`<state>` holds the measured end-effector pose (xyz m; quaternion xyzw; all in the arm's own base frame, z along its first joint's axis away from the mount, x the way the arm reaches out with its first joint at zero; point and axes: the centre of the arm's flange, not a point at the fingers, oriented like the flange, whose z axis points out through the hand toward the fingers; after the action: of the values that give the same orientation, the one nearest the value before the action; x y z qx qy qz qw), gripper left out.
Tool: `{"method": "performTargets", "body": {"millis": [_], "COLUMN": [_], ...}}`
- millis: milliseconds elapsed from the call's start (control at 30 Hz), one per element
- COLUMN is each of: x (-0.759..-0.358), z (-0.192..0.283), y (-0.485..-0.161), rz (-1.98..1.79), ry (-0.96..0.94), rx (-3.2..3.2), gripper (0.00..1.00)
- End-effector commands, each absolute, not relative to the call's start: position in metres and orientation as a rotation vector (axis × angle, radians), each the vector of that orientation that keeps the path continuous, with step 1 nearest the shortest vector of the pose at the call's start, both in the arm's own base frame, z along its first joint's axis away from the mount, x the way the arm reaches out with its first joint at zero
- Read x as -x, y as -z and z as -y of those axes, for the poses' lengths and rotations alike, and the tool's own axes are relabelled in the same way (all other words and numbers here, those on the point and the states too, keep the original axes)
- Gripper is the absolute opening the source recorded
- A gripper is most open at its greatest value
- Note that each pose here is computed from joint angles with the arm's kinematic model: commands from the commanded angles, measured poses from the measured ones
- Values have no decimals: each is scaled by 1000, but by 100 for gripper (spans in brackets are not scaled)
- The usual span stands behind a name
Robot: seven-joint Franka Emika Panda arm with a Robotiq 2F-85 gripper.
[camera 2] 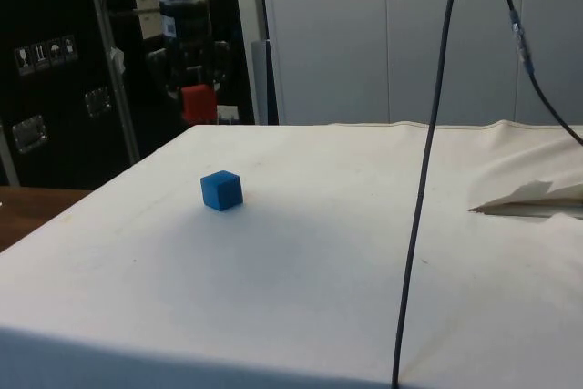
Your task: Stack the two cubes.
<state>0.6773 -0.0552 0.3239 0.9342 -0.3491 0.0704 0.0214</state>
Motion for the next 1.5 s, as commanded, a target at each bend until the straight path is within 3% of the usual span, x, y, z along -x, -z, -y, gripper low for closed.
{"method": "performTargets", "body": {"millis": [0,400,933,1467], "x": [-678,-673,-647,-652], "z": [55,35,22,21], "y": [-324,-315,-274,-250], "rz": [1083,1074,1096,1121], "ry": [-221,-199,-176,-177], "rx": [-2896,-2894,-2923,-2902], "gripper": [2,2,2,2]}}
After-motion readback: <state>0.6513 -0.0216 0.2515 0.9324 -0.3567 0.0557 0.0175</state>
